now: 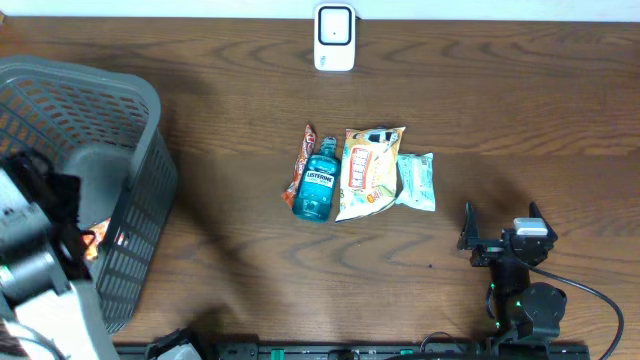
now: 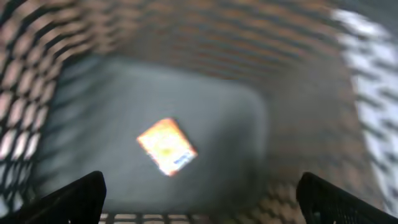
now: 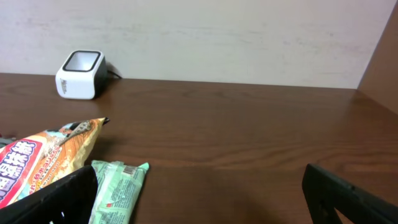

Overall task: Scan the item barcode
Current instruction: 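Return the left gripper to the basket and grasp the small orange packet, then carry the orange packet out and place it below the pile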

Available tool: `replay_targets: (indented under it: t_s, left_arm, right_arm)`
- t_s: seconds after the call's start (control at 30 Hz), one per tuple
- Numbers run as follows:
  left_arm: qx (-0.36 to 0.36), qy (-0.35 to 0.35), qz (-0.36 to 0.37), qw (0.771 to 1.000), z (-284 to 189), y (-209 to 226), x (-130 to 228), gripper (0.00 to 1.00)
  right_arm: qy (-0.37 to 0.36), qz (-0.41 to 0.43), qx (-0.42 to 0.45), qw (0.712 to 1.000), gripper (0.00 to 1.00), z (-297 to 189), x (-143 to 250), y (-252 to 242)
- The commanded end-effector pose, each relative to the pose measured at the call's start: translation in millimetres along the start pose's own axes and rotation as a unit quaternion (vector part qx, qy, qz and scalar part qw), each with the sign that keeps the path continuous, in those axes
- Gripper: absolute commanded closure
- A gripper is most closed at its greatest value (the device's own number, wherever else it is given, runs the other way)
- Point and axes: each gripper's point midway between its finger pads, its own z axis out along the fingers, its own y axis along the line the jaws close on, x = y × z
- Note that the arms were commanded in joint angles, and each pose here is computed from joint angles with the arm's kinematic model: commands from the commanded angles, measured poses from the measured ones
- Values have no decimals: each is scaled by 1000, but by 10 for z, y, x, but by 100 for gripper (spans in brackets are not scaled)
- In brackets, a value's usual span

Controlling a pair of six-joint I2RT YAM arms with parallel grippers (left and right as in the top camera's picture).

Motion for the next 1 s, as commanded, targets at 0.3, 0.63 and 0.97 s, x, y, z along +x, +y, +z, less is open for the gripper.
replay_targets:
  t_s: [0.3,0.63,0.97]
  left_arm:
    - [-203,111,-125,965,1097,305,439,2]
    - [-280,202,-149,927,1654,398,983,2]
    - [-284,218,-150,922,1942,425,1162,2]
  right_arm:
    - [-1,-2,-2,1000,1,-2,1,10]
    - [-1,-2,-2,1000,1,-2,1,10]
    - [-1,-2,-2,1000,1,-2,1,10]
